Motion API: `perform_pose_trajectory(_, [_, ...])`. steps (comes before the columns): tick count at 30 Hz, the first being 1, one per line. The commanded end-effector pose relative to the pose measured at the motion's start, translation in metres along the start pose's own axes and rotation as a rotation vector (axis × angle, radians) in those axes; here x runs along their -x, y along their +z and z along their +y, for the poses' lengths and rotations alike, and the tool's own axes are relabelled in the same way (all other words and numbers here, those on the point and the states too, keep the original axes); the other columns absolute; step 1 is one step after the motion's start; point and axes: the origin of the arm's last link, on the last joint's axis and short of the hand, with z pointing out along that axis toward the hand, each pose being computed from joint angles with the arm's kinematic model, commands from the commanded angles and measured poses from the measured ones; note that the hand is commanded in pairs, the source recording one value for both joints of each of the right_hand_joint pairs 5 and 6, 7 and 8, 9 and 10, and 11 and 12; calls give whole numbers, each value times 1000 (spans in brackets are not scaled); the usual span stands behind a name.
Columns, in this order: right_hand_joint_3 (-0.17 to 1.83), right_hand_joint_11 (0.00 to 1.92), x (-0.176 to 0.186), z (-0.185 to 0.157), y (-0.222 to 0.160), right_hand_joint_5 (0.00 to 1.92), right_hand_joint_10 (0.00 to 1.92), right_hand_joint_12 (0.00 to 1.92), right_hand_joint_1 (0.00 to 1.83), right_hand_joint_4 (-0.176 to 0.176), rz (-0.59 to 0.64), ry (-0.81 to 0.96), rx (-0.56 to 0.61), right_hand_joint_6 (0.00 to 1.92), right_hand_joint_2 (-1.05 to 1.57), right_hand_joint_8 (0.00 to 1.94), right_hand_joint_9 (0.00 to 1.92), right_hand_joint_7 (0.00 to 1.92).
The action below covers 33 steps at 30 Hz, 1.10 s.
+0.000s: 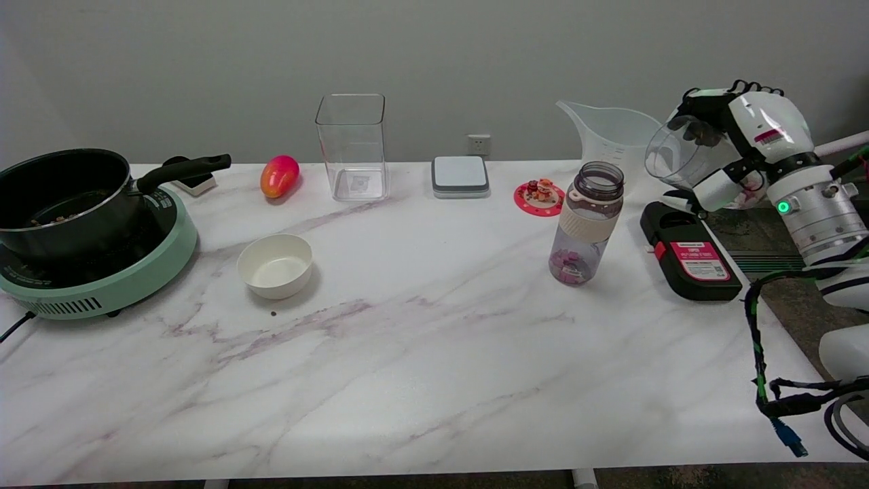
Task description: Pour the candy into the black bottle.
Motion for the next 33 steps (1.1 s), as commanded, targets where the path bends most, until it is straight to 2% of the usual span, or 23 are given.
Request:
perform_pose_trajectory(1, [1601,1017,-16,-20,28,855,1251,1017,1523,0,-28,-208,-159,855,-40,1252,1251,1252])
perform_pose_trajectory(17, [1644,1018,-22,-40,40,858,1249,1018,1518,0,-38,-299,-267,858,-100,1238,1249,1238])
perform_pose_trajectory(24, [1670,1001,-25,-52,48,841,1240,1001,1507,0,-58,-375,-339,841,-147,1228,1240,1228])
perform_pose_trajectory(33, [1699,990,-23,-56,52,831,1226,990,1500,0,-105,-438,-377,831,-187,1214,1226,1214])
